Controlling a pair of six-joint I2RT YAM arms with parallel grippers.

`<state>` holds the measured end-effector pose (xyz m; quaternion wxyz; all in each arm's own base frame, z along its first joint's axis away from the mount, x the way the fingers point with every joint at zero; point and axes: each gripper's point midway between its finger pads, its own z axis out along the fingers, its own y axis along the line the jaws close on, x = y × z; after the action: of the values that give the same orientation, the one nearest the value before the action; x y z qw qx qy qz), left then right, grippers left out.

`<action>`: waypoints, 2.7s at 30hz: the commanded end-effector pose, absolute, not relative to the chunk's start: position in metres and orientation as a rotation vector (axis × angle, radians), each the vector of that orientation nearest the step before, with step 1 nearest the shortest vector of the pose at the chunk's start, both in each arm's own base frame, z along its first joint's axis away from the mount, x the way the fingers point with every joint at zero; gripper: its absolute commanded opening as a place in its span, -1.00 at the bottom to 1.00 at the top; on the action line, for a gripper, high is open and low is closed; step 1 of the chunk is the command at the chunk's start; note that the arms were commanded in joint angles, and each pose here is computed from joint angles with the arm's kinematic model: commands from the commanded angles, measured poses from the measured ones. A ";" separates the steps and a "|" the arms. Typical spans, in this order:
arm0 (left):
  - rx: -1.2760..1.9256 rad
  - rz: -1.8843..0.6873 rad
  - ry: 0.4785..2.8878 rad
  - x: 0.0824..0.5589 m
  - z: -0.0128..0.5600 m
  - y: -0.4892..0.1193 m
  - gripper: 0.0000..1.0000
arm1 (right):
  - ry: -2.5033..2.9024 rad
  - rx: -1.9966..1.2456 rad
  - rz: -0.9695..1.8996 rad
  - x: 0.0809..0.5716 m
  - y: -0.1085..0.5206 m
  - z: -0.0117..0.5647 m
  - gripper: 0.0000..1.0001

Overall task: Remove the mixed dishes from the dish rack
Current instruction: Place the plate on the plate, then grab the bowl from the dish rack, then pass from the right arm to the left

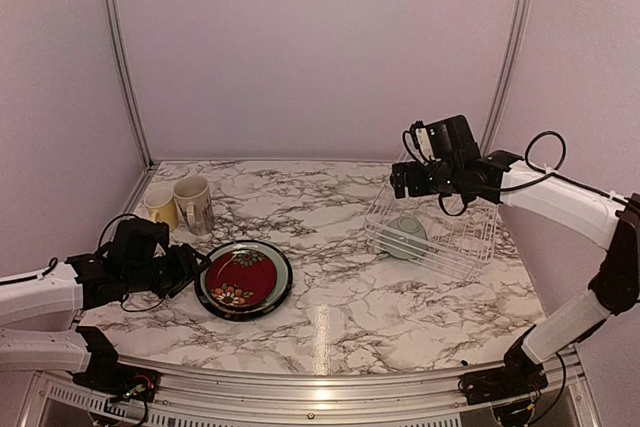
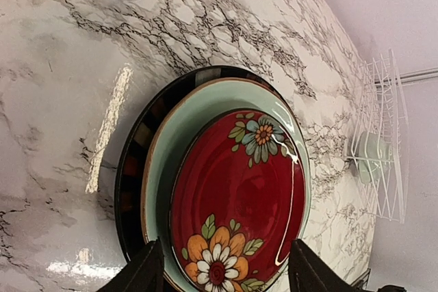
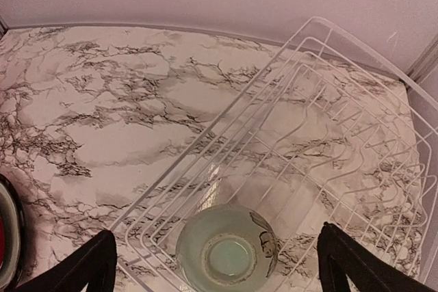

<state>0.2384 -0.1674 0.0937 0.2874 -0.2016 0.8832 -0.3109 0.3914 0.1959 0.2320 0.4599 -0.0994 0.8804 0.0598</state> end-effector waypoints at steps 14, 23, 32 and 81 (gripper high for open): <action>-0.443 -0.863 2.205 0.243 0.160 -0.161 0.50 | 2.601 -0.319 0.254 0.383 0.171 0.138 0.94; -0.445 -0.903 2.206 0.239 0.159 -0.164 0.57 | 2.655 -0.306 0.047 0.390 0.165 0.102 0.78; -0.447 -0.906 2.210 0.240 0.157 -0.165 0.59 | 2.637 -0.324 0.073 0.387 0.176 0.100 0.46; -0.350 -1.180 2.125 0.242 0.194 -0.202 0.66 | 1.998 -0.196 0.536 0.388 0.186 0.296 -1.00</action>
<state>0.2360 -0.1860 0.1622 0.3231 -0.1487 0.8468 -0.3956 0.3899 0.1578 0.2352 0.4389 -0.0500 0.8892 0.1193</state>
